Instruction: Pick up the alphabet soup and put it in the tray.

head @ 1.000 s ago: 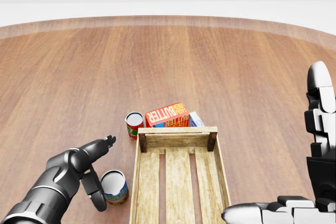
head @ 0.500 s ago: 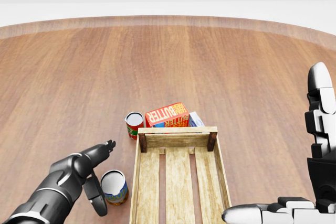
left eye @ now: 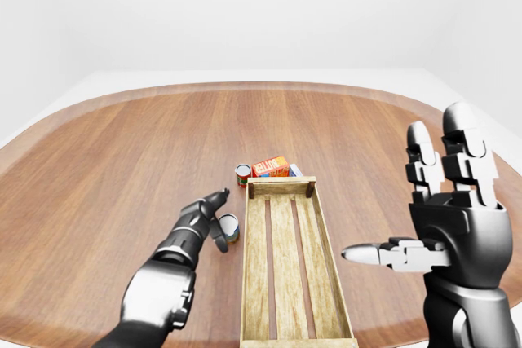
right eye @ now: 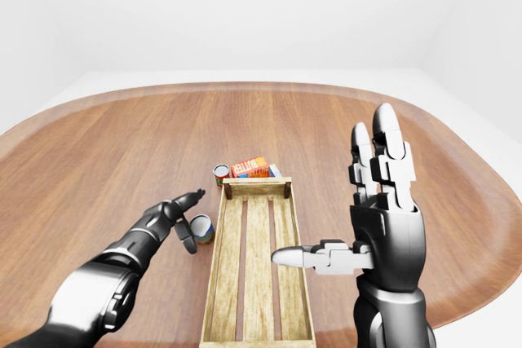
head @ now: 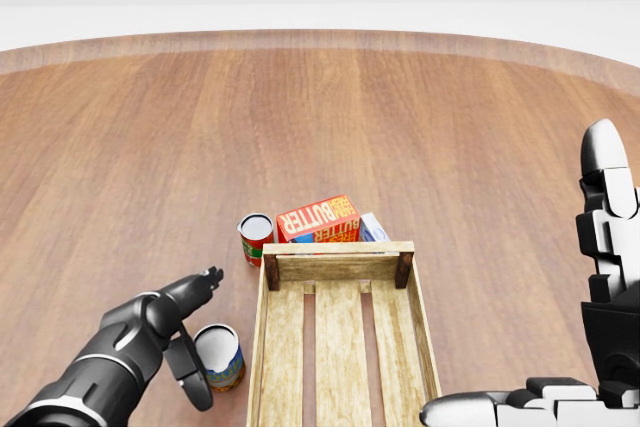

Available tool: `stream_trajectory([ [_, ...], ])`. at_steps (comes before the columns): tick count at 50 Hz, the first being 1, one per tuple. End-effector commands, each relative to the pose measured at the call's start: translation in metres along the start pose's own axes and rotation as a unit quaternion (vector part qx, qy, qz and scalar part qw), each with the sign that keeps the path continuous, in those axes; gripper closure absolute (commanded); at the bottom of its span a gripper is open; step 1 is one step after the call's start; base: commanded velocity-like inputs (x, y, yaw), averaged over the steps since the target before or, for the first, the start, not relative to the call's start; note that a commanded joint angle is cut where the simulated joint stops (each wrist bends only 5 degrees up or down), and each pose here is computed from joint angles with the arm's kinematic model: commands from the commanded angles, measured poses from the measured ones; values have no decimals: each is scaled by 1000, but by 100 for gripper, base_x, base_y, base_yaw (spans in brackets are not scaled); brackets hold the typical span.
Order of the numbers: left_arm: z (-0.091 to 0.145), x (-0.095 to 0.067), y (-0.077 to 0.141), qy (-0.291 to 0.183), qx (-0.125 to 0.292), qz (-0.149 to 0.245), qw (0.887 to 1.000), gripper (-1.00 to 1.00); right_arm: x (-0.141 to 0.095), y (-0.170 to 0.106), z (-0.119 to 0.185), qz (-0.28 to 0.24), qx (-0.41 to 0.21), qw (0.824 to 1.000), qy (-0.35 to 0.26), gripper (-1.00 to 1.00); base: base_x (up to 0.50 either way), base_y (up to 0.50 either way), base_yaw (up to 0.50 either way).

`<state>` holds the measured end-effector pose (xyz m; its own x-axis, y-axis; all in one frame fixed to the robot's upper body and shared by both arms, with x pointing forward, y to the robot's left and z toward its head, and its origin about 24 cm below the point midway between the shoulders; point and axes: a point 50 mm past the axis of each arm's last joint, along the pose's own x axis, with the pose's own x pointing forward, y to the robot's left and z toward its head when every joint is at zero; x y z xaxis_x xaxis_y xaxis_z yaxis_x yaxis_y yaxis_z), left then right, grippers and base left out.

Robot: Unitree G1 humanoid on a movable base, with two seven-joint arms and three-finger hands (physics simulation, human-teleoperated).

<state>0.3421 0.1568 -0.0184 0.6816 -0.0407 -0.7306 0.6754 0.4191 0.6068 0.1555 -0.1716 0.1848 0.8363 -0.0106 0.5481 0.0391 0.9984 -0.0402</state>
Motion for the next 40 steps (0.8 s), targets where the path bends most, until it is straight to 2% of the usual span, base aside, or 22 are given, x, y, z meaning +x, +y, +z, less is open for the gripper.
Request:
stream_trajectory([
  [1,-1,2,-8,3,-7,-2,1000,-100,0,0,1,0,0,1000,-2,-98,0,0,0],
  [40,1,3,-20,4,-9,-23,1000,-100,-1,-1,1,-1,0,1000,1,-98,0,0,0],
])
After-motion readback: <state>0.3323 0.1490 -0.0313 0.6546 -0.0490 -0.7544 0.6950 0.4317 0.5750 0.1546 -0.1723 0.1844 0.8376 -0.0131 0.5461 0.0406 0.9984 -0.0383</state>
